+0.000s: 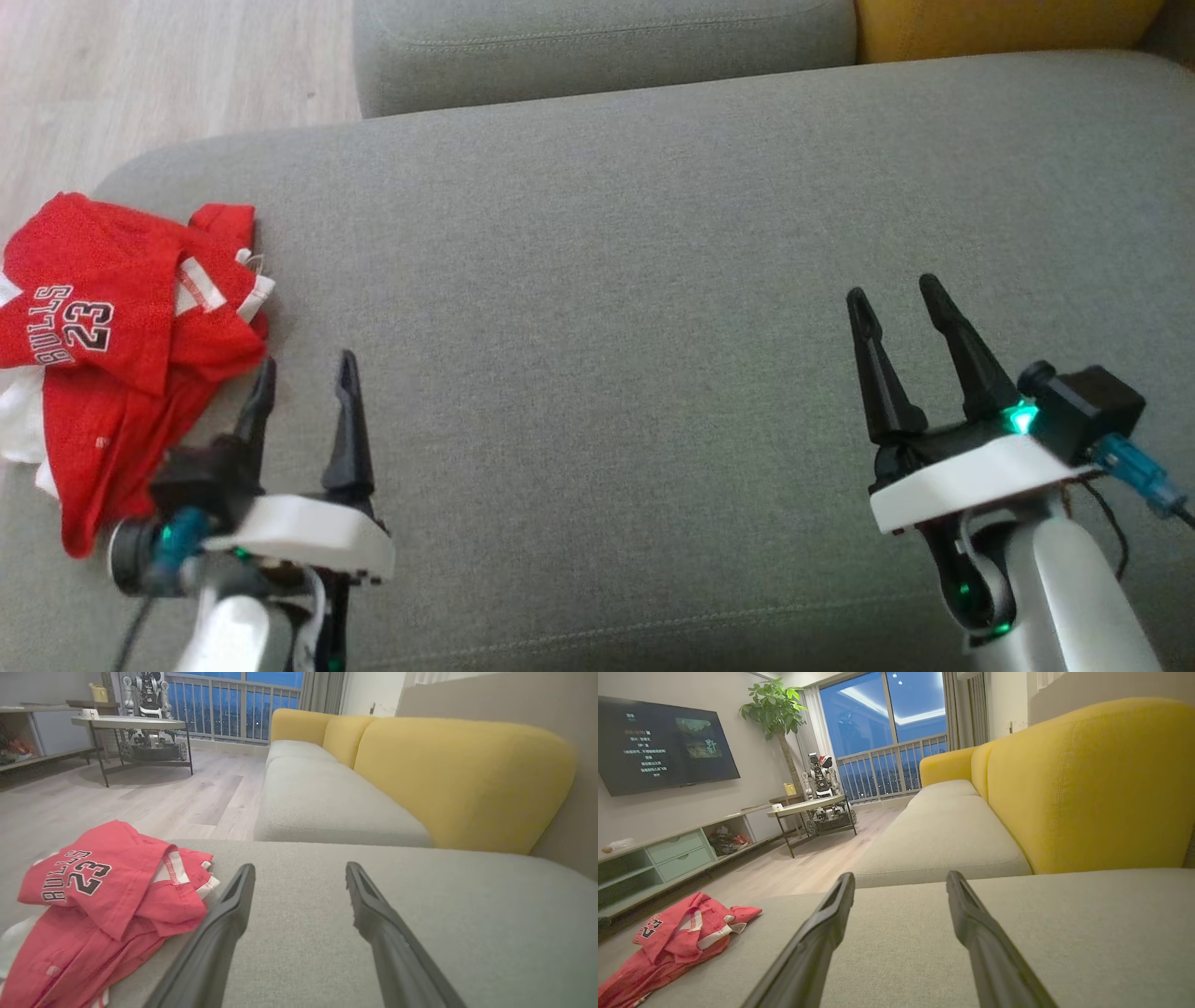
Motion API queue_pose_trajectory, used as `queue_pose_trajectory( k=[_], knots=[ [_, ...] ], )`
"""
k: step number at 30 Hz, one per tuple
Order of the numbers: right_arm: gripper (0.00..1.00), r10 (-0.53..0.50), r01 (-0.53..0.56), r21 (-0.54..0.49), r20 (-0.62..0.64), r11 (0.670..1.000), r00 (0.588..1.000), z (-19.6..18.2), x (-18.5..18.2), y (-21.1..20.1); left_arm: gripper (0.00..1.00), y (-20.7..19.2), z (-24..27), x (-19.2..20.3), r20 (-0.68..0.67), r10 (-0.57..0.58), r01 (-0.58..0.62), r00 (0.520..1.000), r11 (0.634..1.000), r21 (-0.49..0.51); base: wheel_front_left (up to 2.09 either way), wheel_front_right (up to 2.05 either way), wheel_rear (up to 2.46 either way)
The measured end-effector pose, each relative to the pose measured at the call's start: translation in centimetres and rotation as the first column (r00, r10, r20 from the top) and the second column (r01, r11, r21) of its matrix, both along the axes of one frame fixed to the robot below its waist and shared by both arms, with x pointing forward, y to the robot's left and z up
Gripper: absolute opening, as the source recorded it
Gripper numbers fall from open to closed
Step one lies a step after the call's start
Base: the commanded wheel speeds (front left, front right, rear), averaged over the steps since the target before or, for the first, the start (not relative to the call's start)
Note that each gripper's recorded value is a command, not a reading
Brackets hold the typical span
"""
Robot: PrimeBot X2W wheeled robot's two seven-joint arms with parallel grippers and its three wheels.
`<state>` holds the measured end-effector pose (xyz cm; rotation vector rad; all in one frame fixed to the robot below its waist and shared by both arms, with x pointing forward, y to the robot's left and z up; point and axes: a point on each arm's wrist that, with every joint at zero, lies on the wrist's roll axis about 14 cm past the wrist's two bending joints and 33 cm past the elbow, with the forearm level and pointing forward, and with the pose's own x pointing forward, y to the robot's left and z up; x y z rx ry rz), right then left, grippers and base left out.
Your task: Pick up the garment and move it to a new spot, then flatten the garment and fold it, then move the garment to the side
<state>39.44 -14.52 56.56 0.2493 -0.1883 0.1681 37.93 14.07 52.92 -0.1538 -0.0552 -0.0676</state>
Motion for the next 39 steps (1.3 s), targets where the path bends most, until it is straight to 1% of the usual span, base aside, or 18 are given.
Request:
queue_pose_trajectory(
  k=[3,5,10,14,19,21,25,32,34,37,39],
  knots=[
    [1.00,0.002,-0.001,-0.060,0.026,0.998,1.000,0.5,0.1,0.3,1.00,-0.4,-0.9,-0.3,-0.005,-0.014,0.014,1.000,0.993,0.119,0.00,0.00,0.00],
    [1.00,0.004,-0.002,-0.086,0.024,0.996,1.000,0.3,0.1,0.4,1.00,-0.6,-1.0,-0.4,0.000,-0.009,0.009,1.000,0.988,0.155,0.00,0.00,0.00],
    [1.00,-0.002,0.005,-0.112,0.023,0.994,1.000,-0.2,0.2,0.4,1.00,-1.7,-0.8,-0.3,0.023,-0.027,0.022,0.999,0.979,0.202,0.00,0.00,0.00],
    [1.00,-0.008,0.010,-0.128,0.011,0.992,1.000,-0.9,0.2,0.2,1.00,-1.9,-0.9,-0.4,0.034,-0.026,0.018,0.999,0.973,0.228,0.00,0.00,0.00],
    [1.00,-0.003,0.005,-0.192,0.013,0.981,1.000,-1.3,0.1,0.5,1.00,-2.3,-0.3,-0.7,0.070,-0.027,0.008,0.997,0.966,0.257,0.00,0.00,0.00],
    [1.00,0.001,0.003,-0.209,0.019,0.978,1.000,-1.2,0.1,0.7,1.00,-2.4,-0.3,-0.9,0.079,-0.037,0.013,0.996,0.960,0.281,0.00,0.00,0.00],
    [1.00,0.007,0.001,-0.232,0.035,0.973,0.999,-1.1,0.0,0.9,1.00,-2.7,0.1,-1.0,0.106,-0.048,0.014,0.993,0.955,0.297,0.00,0.00,0.00],
    [1.00,0.020,-0.017,-0.169,0.014,0.985,1.000,-1.8,-0.1,1.3,1.00,-3.3,0.5,-1.1,0.127,-0.076,0.037,0.989,0.956,0.291,0.00,0.00,0.00],
    [1.00,0.021,-0.020,-0.135,0.006,0.991,1.000,-2.1,-0.1,1.2,1.00,-3.5,0.7,-1.1,0.134,-0.079,0.039,0.988,0.960,0.276,0.00,0.00,0.00],
    [1.00,0.019,-0.022,-0.125,-0.020,0.992,1.000,-3.0,-0.2,1.2,1.00,-3.3,0.8,-0.9,0.131,-0.063,0.031,0.989,0.972,0.233,0.00,0.00,0.00],
    [1.00,0.015,-0.020,-0.091,-0.049,0.996,0.999,-3.8,-0.2,1.0,1.00,-3.1,0.1,-1.0,0.107,-0.064,0.039,0.992,0.973,0.227,0.00,0.00,0.00]
  ],
)
